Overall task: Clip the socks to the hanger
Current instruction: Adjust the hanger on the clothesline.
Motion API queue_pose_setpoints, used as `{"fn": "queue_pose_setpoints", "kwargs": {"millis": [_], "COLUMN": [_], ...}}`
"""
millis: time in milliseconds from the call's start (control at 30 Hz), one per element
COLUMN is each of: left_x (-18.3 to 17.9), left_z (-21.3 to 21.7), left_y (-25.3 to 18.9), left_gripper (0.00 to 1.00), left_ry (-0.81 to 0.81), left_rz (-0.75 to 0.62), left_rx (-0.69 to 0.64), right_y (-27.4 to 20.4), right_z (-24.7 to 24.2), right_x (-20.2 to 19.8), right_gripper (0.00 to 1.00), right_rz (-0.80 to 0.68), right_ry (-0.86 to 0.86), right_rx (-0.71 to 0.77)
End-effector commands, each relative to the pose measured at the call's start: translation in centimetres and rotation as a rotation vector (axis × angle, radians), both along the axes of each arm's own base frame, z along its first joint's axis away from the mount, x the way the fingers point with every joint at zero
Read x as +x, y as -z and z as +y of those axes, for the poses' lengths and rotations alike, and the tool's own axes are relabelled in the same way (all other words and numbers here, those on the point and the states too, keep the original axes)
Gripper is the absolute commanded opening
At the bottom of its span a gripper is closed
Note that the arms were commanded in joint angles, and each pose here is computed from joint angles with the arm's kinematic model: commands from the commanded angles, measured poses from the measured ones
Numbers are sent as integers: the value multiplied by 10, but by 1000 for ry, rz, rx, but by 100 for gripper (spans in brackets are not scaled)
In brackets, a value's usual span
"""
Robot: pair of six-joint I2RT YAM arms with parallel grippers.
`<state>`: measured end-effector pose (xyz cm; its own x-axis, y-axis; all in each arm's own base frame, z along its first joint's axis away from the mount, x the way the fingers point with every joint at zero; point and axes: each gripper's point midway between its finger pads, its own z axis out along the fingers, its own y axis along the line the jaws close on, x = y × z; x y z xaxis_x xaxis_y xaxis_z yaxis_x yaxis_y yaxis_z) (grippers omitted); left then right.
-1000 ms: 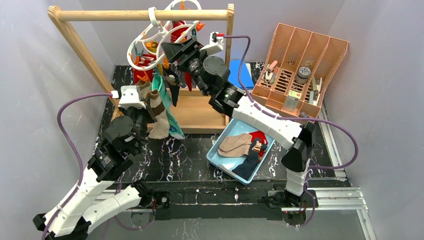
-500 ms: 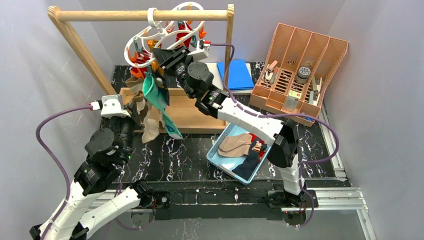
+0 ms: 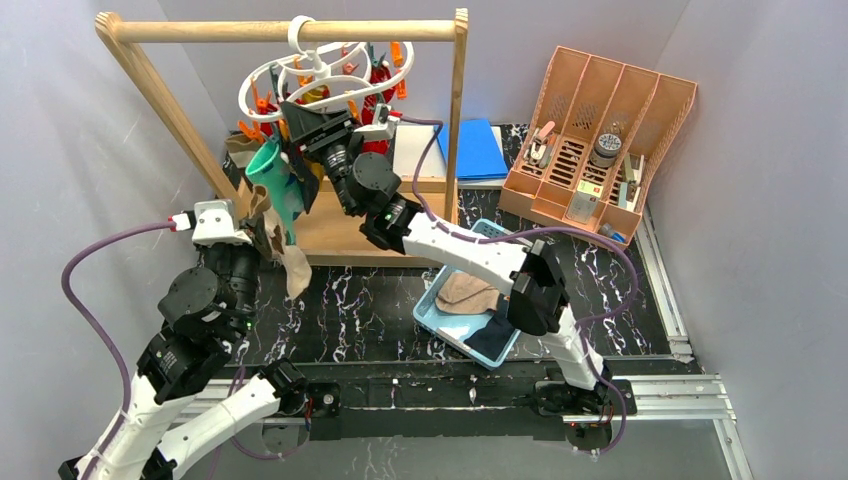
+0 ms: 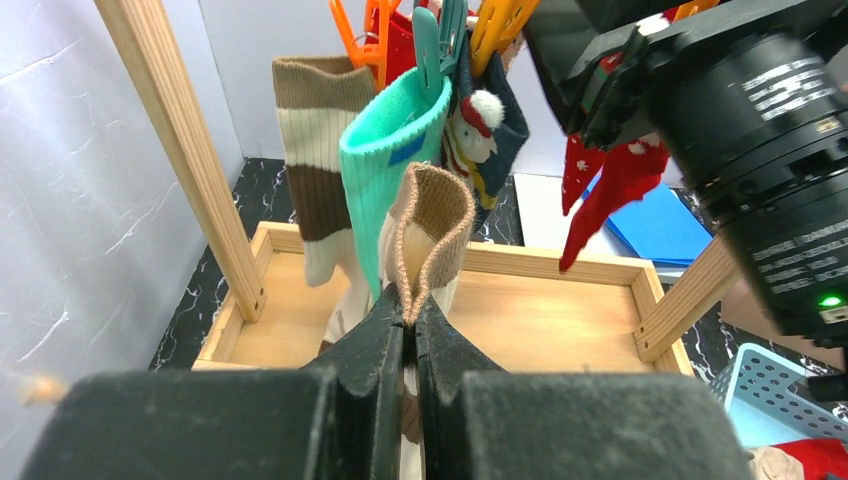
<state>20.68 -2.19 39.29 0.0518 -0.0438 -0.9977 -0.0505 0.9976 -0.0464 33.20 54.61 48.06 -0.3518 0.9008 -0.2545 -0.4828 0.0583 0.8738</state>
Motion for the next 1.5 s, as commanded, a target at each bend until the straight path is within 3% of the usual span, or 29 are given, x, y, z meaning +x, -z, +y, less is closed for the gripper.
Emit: {"fn": "queue_pose_setpoints", "kwargs": {"millis": [0, 133, 267, 433, 600, 733, 1033, 1300, 1467], "left_x": [-7, -9, -9, -6, -2, 5, 14, 22, 32], "left_z": [11, 13, 12, 5, -1, -9, -30, -40, -40], "left_y": [-7, -8, -8, -5, -4, -3, -20, -22, -18], "left_gripper": [0, 0, 0, 0, 0, 0, 0, 0, 0], "left_ry": [-27, -27, -21, -4, 10, 15, 77, 88, 43], "left_rz": [-17, -21, -22, -20, -29, -34, -75, -71, -61], "left_rx": [-21, -26, -26, -55, -63, -71, -164, -146, -98], "right_y": [-14, -11, -14, 10, 19, -7, -81, -85, -75], "right_z": [9, 15, 8, -5, -59, -118, -200, -198, -192], "right_x": [-14, -20, -35, -73, -110, -122, -71, -26, -16], "right_gripper": [59, 72, 78, 83, 87, 88, 86, 70, 68], "right_rz": [-10, -8, -29, -59, -134, -168, -131, -83, -58], "right_ry": [-12, -23, -35, -87, -119, -70, 121, 116, 118], "right_rx": [75, 65, 34, -125, -283, -392, -346, -348, -371]}}
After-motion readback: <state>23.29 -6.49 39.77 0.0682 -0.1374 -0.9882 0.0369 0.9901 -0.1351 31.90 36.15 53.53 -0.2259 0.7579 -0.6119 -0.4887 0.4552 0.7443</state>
